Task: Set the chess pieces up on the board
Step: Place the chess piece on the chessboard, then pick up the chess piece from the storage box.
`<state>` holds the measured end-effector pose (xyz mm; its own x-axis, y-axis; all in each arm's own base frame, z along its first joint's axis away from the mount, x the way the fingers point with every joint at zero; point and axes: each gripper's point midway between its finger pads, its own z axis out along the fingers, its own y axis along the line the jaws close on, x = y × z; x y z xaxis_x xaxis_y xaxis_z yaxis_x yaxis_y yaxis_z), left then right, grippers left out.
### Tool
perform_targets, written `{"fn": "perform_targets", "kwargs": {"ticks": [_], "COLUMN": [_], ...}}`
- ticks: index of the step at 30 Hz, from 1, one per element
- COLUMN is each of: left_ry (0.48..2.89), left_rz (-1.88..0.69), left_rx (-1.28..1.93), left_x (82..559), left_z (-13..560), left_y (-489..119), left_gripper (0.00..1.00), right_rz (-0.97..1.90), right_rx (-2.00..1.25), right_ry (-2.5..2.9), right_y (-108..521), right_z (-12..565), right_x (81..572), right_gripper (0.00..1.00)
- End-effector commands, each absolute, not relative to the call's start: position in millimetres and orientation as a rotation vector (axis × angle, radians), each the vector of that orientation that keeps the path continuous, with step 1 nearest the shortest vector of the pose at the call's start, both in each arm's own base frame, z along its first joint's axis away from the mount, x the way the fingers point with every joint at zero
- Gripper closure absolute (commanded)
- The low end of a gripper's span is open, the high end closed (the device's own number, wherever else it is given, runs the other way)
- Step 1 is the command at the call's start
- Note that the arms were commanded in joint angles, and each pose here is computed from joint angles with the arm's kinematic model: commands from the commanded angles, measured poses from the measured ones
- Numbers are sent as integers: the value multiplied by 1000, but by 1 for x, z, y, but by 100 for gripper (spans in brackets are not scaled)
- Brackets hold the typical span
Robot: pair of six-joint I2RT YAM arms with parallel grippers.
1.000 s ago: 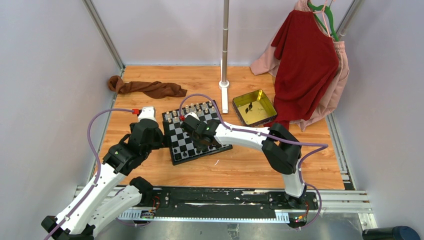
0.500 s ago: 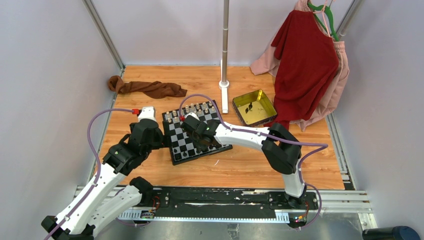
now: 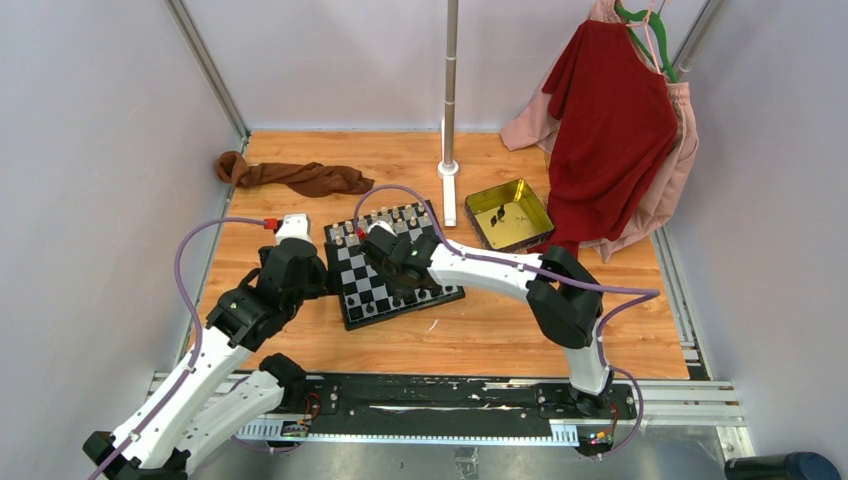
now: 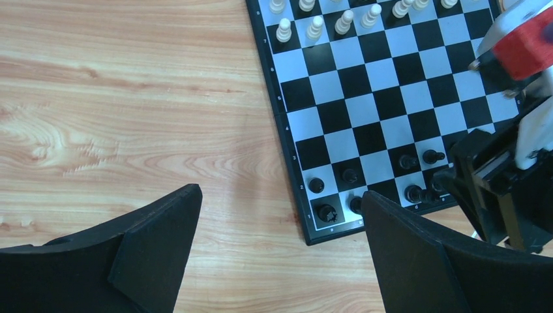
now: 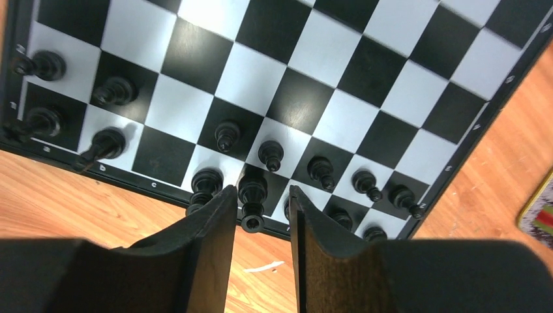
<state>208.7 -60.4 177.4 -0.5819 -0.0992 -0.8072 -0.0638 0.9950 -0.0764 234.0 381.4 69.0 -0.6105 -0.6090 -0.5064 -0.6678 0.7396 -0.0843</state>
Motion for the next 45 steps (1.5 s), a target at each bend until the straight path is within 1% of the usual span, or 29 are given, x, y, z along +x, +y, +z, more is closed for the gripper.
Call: {"fn": "perform_targets", "kwargs": {"ticks": [1,5,8,12,16,20,27,35,45], "left_ry": [2183,2183,2178,2180,2190,2201,2215,2243,2273], "left_rz": [-36,-40,-42,-42,-44,-60,-50,-26,1], "left_rx": [-129,-125,-125,-126,-114,-94,-90,-81,-71], "left_x": [209,210,209,209,210,209,210,211,212], "left_z": [175,176,177,176,174,172,169,162,155], "left_y": [-59,-59,-59,-59,-61,-65,-65,-66,-66], "left_gripper": [1,1,1,1,0,0,0,0,0], "right_rz": [146,144,139,111,69,29,-11,-30,-8], "right_rx": [-933,-894,-827,-711,-580,-444,-250,-128,-59], "right_ry": [2326,2278,2255,2253,2276,2309,2386,2442,2517], "right_y": [379,375,362,331,292,251,190,153,140], "right_z": [125,157,178,196,198,190,162,133,94], "right_x": [252,267,289,322,357,390,433,464,483], "right_gripper": [59,53,52,49,44,38,35,35,42]}}
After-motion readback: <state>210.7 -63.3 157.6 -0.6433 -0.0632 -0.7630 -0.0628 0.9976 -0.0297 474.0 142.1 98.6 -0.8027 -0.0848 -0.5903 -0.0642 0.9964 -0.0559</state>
